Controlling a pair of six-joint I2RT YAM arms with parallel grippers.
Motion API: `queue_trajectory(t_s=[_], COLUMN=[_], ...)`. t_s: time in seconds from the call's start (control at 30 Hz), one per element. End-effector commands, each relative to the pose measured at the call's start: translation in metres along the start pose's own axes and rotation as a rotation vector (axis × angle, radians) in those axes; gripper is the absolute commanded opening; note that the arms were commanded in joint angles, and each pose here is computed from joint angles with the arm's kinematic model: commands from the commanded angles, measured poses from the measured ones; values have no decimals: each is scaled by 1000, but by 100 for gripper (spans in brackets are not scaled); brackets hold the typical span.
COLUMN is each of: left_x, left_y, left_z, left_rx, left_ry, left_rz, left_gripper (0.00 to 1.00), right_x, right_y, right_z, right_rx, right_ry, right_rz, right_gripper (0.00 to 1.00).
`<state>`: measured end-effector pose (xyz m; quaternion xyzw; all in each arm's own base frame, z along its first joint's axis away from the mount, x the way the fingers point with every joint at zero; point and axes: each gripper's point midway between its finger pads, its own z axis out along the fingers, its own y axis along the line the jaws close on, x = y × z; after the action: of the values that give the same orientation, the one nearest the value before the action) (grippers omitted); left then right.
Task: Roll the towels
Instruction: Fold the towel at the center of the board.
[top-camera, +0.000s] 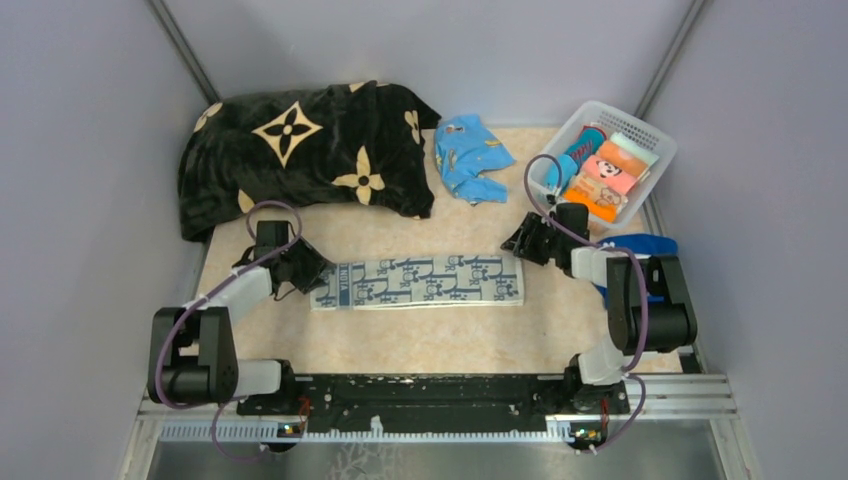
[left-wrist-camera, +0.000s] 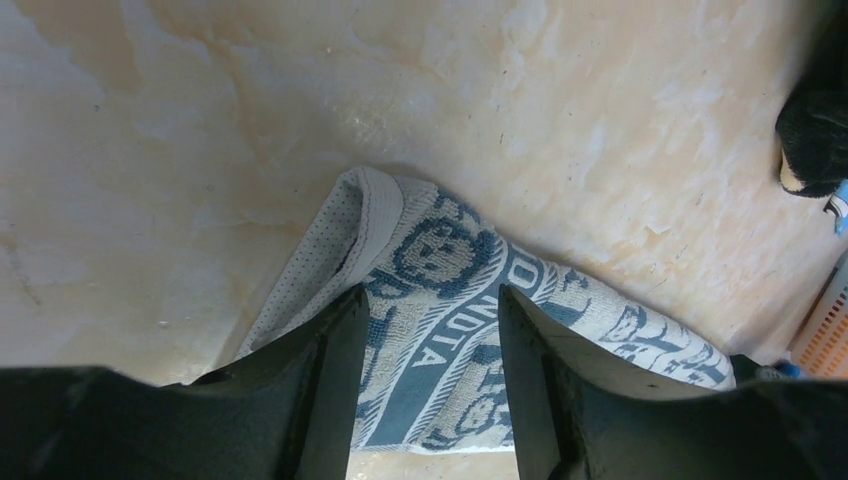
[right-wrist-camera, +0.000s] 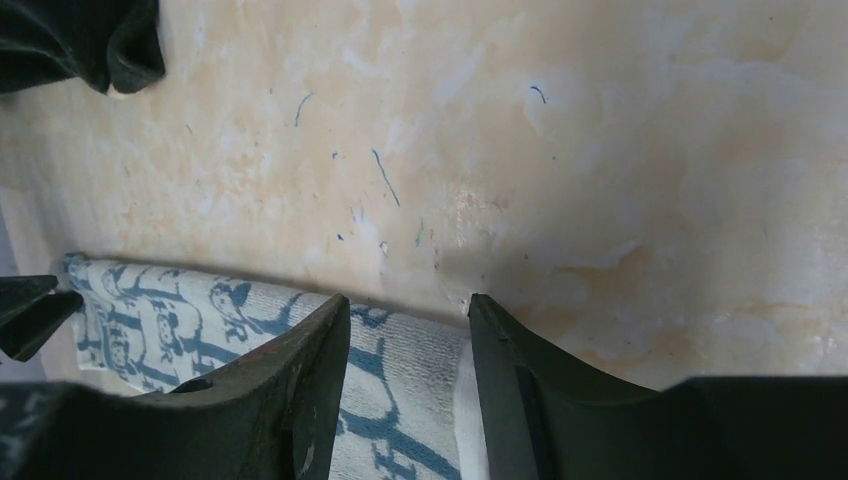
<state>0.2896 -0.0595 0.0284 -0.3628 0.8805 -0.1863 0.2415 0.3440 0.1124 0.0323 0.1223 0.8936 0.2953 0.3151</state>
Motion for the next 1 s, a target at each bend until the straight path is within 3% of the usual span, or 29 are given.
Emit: queue_trajectory(t_s=[0.0,0.33,0.6,0.73,0.87,0.97], left_x=[2,-19,-46,-56,-59,-48], left_y=[23,-29,-48,-52,-56,-60], left_z=[-4,-48,-97,-115,-120,-108], left_rx=[-83,79,88,83,104,155], left_ry=[-5,-46,-158,-204,-231,-180], left_rz=[13,124,273,365,398,379], left_gripper=[60,75,83,87,89,89], right_x=[-8,-24,-3,4,-6,-10], right_y=[-3,46,23,15,36,47], right_z=[-16,-59,-57,-54,-51,-42], right_rx=[58,-1,241,320,229,176], right_ry=[-18,-56,79,129,84,73], right_rz=[-71,-182,-289,-319,-325,-306], right_gripper=[49,50,47,39,38,37])
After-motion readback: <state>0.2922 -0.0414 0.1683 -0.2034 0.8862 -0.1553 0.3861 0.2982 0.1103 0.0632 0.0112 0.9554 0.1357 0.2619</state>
